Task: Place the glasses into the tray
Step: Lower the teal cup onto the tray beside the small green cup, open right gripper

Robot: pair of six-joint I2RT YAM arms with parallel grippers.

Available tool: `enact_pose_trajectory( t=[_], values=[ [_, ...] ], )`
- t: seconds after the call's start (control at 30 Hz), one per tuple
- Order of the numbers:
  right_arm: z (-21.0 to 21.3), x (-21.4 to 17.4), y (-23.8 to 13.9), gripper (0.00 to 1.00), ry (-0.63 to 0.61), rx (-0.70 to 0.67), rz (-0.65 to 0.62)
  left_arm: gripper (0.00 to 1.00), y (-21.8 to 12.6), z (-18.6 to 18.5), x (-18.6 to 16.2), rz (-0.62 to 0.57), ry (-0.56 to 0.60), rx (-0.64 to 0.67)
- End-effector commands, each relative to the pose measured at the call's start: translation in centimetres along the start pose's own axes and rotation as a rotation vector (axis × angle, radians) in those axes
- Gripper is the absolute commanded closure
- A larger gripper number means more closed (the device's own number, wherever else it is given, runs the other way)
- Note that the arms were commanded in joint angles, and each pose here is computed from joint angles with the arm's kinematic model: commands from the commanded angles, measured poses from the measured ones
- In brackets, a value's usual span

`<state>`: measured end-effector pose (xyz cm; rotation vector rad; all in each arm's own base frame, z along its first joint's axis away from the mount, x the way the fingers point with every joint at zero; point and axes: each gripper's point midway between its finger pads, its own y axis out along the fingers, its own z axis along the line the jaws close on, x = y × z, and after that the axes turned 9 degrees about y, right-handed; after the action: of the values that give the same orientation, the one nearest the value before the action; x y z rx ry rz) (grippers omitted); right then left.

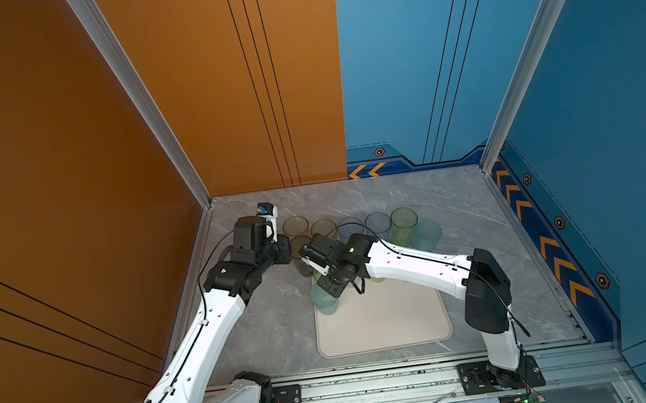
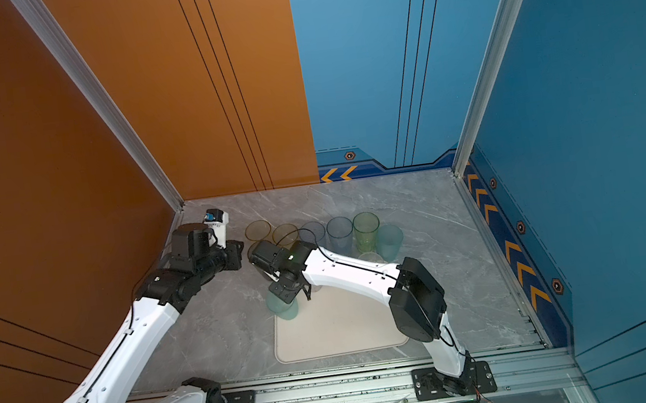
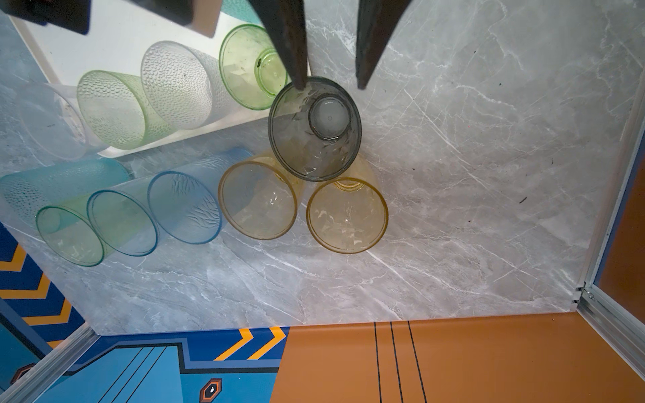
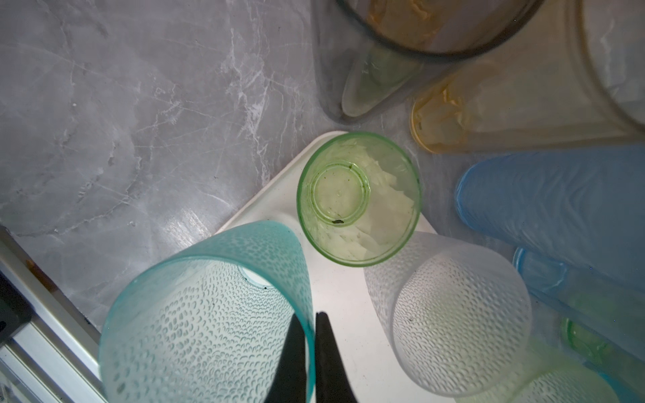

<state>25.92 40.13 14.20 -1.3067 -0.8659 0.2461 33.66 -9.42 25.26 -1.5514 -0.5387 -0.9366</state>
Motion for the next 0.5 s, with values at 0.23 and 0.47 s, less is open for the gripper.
enact_pose_trajectory(
  t=[0.23, 0.47],
  values=[
    [0.4, 0.5, 0.6, 1.00, -0.012, 0.028, 0.013, 0.74, 0.7, 0.1, -1.1, 0.041, -0.004, -0.011],
    [0.2, 0.4, 1.2, 1.00, -0.004, 0.030, 0.028, 0.74, 0.9, 0.1, -1.1, 0.048, -0.004, -0.012]
  ],
)
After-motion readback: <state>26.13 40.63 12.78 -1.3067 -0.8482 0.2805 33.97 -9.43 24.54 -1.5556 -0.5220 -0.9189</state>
